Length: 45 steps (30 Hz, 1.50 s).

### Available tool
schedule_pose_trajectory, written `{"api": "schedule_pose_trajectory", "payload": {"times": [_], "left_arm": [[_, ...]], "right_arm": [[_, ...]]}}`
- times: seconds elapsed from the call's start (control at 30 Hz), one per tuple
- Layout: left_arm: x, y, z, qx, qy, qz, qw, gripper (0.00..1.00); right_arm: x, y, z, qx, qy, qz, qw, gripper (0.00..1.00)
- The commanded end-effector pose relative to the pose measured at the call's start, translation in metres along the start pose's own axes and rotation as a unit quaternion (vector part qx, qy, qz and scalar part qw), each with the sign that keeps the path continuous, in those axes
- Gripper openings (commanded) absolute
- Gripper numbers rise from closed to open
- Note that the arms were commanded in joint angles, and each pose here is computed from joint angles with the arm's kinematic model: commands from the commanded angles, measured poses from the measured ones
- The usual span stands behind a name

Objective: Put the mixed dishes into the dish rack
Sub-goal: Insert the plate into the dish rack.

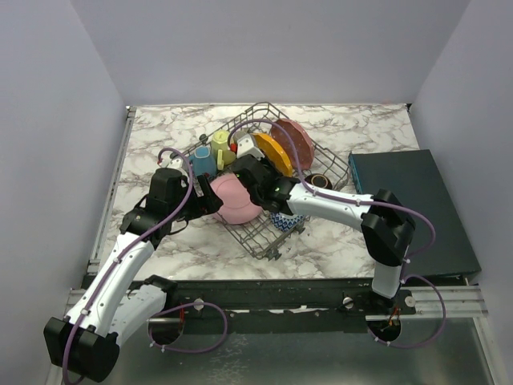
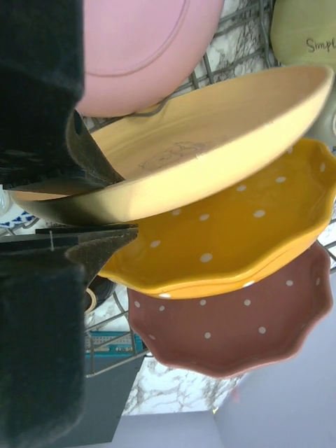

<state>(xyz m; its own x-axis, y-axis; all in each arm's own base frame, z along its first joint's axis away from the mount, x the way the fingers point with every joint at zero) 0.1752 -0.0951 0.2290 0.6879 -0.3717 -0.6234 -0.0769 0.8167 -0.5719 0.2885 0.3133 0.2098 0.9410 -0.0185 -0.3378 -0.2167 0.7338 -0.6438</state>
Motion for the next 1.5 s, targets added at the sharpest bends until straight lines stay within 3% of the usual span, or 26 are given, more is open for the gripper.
{"api": "schedule_pose_trajectory", "payload": {"times": [0.0,0.2,0.47,0.8,1.03,1.3,1.47], "left_arm": [[0.001,0.002,0.0,0.005,-0.008,-0.001,1.0,0.87],[0.001,0.002,0.0,0.005,-0.008,0.001,1.0,0.87],[0.002,0.002,0.0,0.005,-0.006,0.002,1.0,0.88],[0.003,0.002,0.0,0.005,-0.004,0.003,1.0,0.88],[0.004,0.003,0.0,0.004,-0.003,0.004,1.0,0.88],[0.003,0.003,0.0,0.004,-0.004,0.005,1.0,0.88],[0.003,0.003,0.0,0.004,-0.006,0.004,1.0,0.88]], "right_arm": [[0.003,0.006,0.004,0.036,0.003,0.014,0.999,0.32],[0.0,-0.004,0.012,0.045,-0.004,0.0,0.999,0.45],[-0.003,-0.013,0.025,0.059,-0.01,-0.003,0.998,0.5],[-0.022,-0.014,0.029,0.105,0.0,0.085,0.991,0.64],[-0.045,-0.023,0.023,0.147,0.004,0.151,0.978,0.66],[-0.076,-0.032,0.009,0.18,0.061,0.228,0.955,0.67],[-0.09,-0.024,-0.014,0.188,0.103,0.276,0.937,0.56]]}}
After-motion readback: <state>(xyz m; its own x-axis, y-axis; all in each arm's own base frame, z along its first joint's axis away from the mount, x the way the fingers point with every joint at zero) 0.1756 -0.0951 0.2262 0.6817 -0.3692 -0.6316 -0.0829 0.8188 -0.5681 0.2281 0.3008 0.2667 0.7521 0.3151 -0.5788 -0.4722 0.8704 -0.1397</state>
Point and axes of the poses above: each gripper's point midway between its finger pads, its own x axis out along the fingers, its own y axis along the line the jaws close on, z = x × y, the point moved 9 cm from there along -x, back along the fingers, and after that the axes turned 8 degrees about -x, right-handed, at the moved point
